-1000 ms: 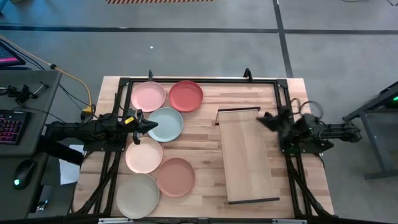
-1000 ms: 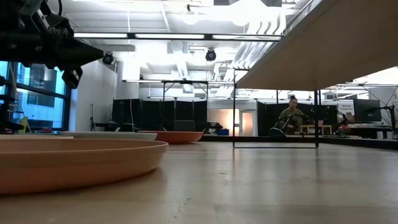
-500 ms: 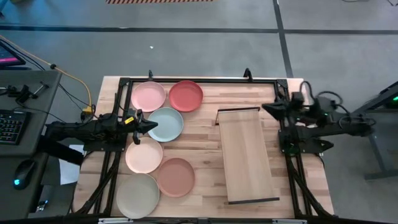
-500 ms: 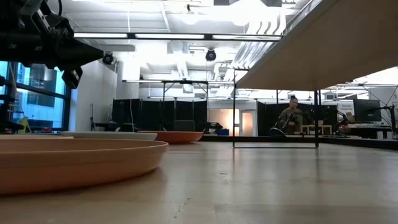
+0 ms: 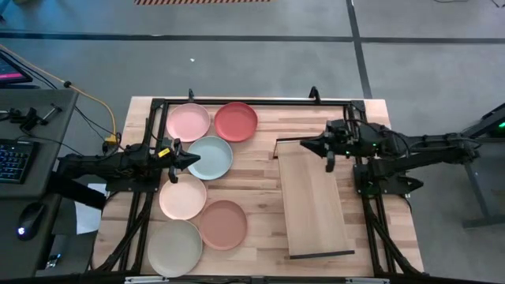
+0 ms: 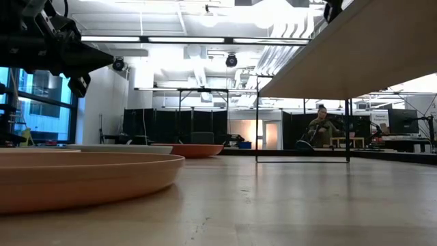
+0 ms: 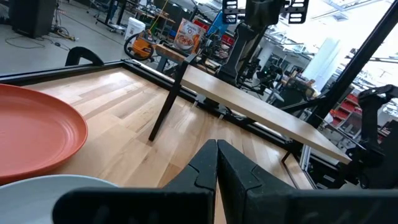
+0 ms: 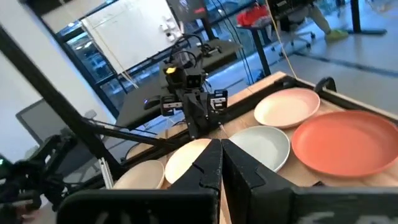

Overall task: Place and stack plates onto a shelf
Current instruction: Put the pink plate on the shelf

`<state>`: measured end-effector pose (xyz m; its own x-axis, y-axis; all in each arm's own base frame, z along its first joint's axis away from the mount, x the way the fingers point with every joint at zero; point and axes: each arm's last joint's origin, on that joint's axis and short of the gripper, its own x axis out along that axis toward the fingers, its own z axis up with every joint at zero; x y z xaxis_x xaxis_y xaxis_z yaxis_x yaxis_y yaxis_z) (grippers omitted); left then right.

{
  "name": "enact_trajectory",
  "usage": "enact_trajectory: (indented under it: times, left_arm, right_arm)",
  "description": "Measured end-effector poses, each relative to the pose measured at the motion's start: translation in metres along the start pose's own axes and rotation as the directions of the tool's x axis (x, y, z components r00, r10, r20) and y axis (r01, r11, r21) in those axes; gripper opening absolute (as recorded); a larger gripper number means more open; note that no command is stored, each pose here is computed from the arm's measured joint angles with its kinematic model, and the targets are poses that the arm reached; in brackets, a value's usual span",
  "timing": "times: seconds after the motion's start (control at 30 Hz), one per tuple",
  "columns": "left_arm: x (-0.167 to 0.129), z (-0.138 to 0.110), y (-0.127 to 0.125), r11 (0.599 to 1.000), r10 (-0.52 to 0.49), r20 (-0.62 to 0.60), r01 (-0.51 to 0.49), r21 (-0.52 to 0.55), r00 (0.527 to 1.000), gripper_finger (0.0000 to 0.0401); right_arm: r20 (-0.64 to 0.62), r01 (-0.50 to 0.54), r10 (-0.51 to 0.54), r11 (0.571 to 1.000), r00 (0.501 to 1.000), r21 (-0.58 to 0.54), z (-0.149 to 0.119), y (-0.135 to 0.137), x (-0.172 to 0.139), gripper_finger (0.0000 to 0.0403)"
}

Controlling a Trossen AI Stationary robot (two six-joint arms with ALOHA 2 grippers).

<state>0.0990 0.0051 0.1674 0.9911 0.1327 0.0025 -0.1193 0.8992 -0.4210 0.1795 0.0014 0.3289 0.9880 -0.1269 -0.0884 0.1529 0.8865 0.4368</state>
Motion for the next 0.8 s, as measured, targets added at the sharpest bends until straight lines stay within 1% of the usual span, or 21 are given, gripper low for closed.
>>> enact_trajectory:
  times: [0.07, 0.1, 0.13, 0.2, 0.27, 0.33, 0.37, 0.4, 0.47, 0.5, 0.53, 0.6, 0.63, 0.73, 0.8]
  left_arm:
    - [0.0, 0.0, 0.0, 1.0, 0.006, 0.006, -0.006, 0.0, 1.0, 0.0]
    - [0.0, 0.002, 0.0, 1.0, 0.021, 0.032, -0.021, 0.004, 0.999, 0.0]
    - [0.0, 0.005, 0.0, 0.999, 0.043, 0.076, -0.043, -0.001, 0.996, 0.0]
    - [-0.001, 0.015, -0.002, 0.997, 0.062, 0.186, -0.05, -0.065, 0.981, 0.0]
    - [-0.004, 0.028, -0.007, 0.986, 0.036, 0.333, 0.021, -0.167, 0.942, 0.0]
    - [-0.009, 0.04, -0.011, 0.963, 0.008, 0.449, 0.114, -0.243, 0.893, 0.0]
    - [-0.011, 0.043, -0.012, 0.956, 0.015, 0.491, 0.131, -0.261, 0.871, 0.0]
    - [-0.013, 0.047, -0.012, 0.954, 0.042, 0.537, 0.127, -0.273, 0.843, 0.0]
    - [-0.017, 0.054, -0.012, 0.939, 0.125, 0.612, 0.106, -0.327, 0.781, 0.0]
    - [-0.018, 0.056, -0.012, 0.925, 0.158, 0.619, 0.104, -0.366, 0.769, 0.0]
    - [-0.017, 0.058, -0.012, 0.915, 0.175, 0.612, 0.102, -0.39, 0.772, 0.0]
    - [-0.013, 0.067, -0.017, 0.911, 0.187, 0.569, 0.076, -0.406, 0.801, 0.0004]
    - [-0.01, 0.072, -0.019, 0.911, 0.2, 0.534, 0.045, -0.411, 0.821, 0.0009]
    - [0.003, 0.089, -0.028, 0.911, 0.279, 0.394, -0.113, -0.396, 0.875, 0.0031]
    - [0.011, 0.106, -0.033, 0.902, 0.347, 0.304, -0.228, -0.366, 0.887, 0.0051]
  right_arm:
    - [0.023, 0.008, -0.009, 0.999, 1.0, 0.033, 0.002, 0.001, 0.006, 0.0001]
    - [0.043, 0.008, -0.01, 0.999, 0.999, 0.049, 0.003, 0.002, 0.008, 0.0]
    - [0.069, 0.002, -0.006, 0.998, 0.998, 0.062, 0.005, 0.003, 0.011, 0.0]
    - [0.117, -0.019, 0.011, 0.997, 0.993, 0.071, 0.008, 0.005, 0.015, 0.0]
    - [0.155, -0.04, 0.028, 0.997, 0.988, 0.072, 0.01, 0.007, 0.02, 0.0]
    - [0.178, -0.045, 0.035, 0.998, 0.983, 0.053, 0.011, 0.008, 0.023, 0.0]
    - [0.186, -0.044, 0.036, 0.998, 0.982, 0.041, 0.011, 0.008, 0.025, 0.0]
    - [0.193, -0.044, 0.036, 0.998, 0.981, 0.034, 0.012, 0.008, 0.027, 0.0]
    - [0.194, -0.04, 0.033, 0.999, 0.98, 0.033, 0.011, 0.007, 0.029, 0.0]
    - [0.194, -0.036, 0.029, 0.999, 0.981, 0.032, 0.011, 0.006, 0.03, 0.0]
    - [0.193, -0.031, 0.025, 0.999, 0.981, 0.031, 0.011, 0.006, 0.031, 0.0]
    - [0.193, -0.022, 0.017, 0.999, 0.981, 0.025, 0.011, 0.004, 0.032, 0.0]
    - [0.197, -0.017, 0.013, 1.0, 0.98, 0.016, 0.012, 0.003, 0.032, 0.0]
    - [0.209, -0.001, 0.001, 1.0, 0.978, -0.002, 0.014, 0.0, 0.032, 0.0]
    - [0.217, 0.008, -0.006, 1.0, 0.976, -0.007, 0.015, -0.001, 0.032, 0.0]
